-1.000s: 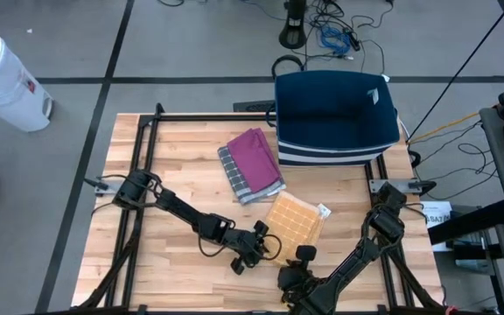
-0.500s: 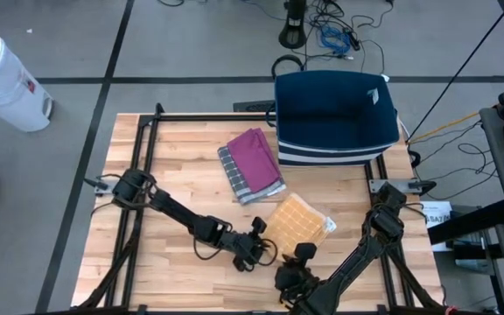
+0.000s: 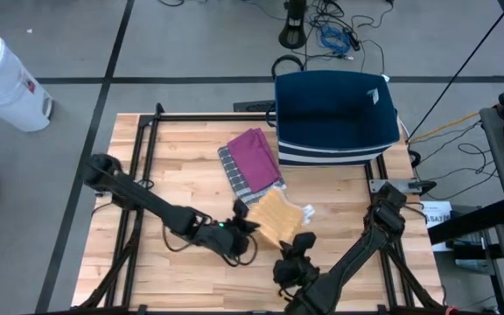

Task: Fold towel
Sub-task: Stack the folded orange checkered towel on top of the folded pink towel

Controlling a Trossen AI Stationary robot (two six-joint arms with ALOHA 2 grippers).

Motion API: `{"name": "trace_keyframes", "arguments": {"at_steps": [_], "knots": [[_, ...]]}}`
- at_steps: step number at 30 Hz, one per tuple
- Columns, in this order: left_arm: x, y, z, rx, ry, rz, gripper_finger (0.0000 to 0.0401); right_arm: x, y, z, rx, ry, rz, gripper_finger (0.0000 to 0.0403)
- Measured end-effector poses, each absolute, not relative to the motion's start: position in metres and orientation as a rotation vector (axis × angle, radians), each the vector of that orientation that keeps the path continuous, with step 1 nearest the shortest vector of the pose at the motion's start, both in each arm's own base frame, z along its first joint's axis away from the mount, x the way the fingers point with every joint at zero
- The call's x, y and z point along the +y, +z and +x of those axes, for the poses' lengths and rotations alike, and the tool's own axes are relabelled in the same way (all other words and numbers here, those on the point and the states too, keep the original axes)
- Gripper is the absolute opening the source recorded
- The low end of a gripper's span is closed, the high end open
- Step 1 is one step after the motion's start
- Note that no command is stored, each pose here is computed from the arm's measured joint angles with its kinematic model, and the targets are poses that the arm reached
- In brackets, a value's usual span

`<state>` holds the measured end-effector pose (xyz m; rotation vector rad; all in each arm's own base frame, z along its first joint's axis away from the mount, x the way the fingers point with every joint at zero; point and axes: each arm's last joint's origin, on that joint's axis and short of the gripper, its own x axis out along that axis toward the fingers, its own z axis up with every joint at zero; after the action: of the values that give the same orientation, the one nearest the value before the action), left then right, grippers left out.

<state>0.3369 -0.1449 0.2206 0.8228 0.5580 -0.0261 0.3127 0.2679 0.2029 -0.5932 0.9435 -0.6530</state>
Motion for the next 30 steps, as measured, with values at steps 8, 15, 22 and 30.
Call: {"name": "trace_keyframes", "arguments": {"at_steps": [8,15,22,30], "knots": [[-0.134,0.28,0.302,0.486,0.119,0.838,0.0004,0.234,0.25,0.323,0.848,-0.681,-0.661,0.0],[-0.116,0.316,0.28,0.438,0.281,0.852,0.0004,0.192,0.293,0.329,0.815,-0.737,-0.649,0.0],[-0.094,0.331,0.276,0.449,0.44,0.865,0.0003,0.149,0.338,0.337,0.778,-0.739,-0.633,0.0],[-0.068,0.33,0.282,0.509,0.523,0.86,0.0003,0.098,0.363,0.353,0.822,-0.703,-0.582,0.0]]}}
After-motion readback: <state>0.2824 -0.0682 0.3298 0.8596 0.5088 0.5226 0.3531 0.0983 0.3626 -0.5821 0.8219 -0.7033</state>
